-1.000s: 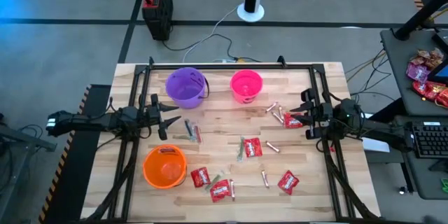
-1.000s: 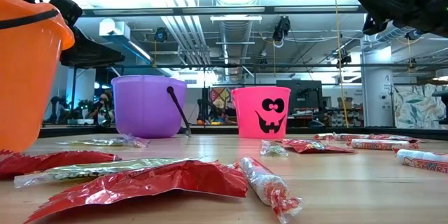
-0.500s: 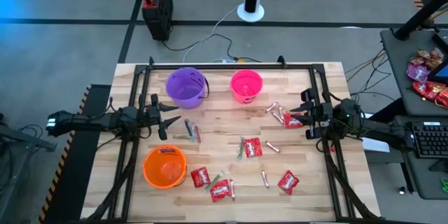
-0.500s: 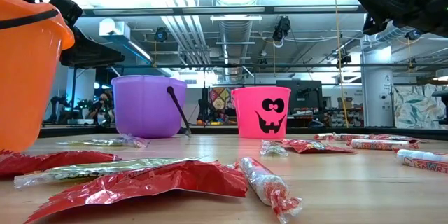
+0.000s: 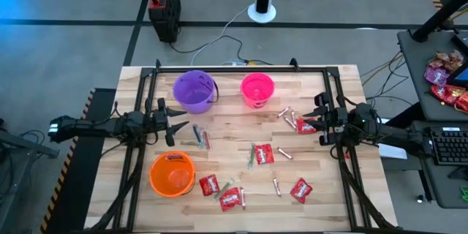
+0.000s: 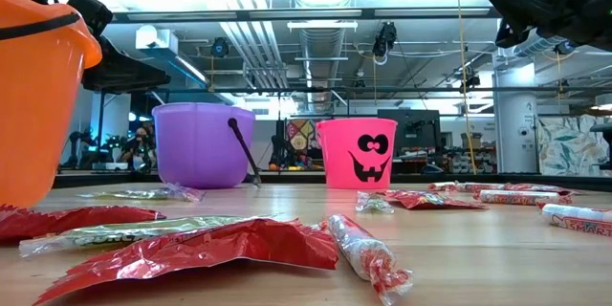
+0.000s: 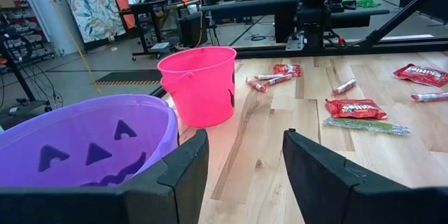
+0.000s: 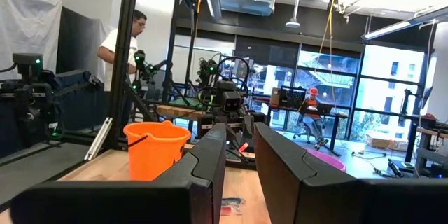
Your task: Sort candy by brand, put in halloween buckets
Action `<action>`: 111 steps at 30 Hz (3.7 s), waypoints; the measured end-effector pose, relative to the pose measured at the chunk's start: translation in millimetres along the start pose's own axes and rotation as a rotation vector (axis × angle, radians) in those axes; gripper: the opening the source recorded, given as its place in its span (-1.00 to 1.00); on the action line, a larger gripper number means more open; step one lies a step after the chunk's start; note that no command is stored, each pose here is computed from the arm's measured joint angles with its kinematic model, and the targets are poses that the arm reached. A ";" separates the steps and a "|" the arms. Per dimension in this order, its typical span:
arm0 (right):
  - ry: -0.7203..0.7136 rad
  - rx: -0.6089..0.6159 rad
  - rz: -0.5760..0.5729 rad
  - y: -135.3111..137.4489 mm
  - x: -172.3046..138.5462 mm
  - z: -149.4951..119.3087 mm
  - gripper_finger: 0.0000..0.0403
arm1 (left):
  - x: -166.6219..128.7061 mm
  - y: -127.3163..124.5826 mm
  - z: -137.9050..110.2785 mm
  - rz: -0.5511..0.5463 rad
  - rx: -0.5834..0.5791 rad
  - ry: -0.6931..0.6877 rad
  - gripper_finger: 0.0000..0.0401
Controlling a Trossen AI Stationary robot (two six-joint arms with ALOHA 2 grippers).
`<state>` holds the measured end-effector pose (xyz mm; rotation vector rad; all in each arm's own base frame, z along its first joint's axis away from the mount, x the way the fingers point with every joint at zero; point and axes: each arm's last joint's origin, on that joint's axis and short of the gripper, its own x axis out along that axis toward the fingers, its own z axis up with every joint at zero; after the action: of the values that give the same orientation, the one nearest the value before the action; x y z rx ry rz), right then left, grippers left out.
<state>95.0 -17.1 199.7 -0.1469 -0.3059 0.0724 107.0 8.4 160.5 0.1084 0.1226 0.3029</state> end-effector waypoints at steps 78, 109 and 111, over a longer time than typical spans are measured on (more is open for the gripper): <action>0.749 0.452 -0.110 -26.7 121.6 42.8 -0.66 | 24.9 -4.0 94.4 -0.096 -0.354 0.107 -0.16; 1.294 -0.043 0.473 46.7 256.0 -79.9 -0.39 | 40.8 -28.1 120.6 -0.080 -0.140 0.161 -0.65; 1.317 -0.071 0.516 54.4 255.0 -90.4 -0.31 | 40.9 -28.1 120.2 -0.078 -0.139 0.162 -0.60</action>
<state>362.4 48.3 181.1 -0.3085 1.0535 0.4490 170.3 -16.4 271.3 -0.0594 0.2653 0.2409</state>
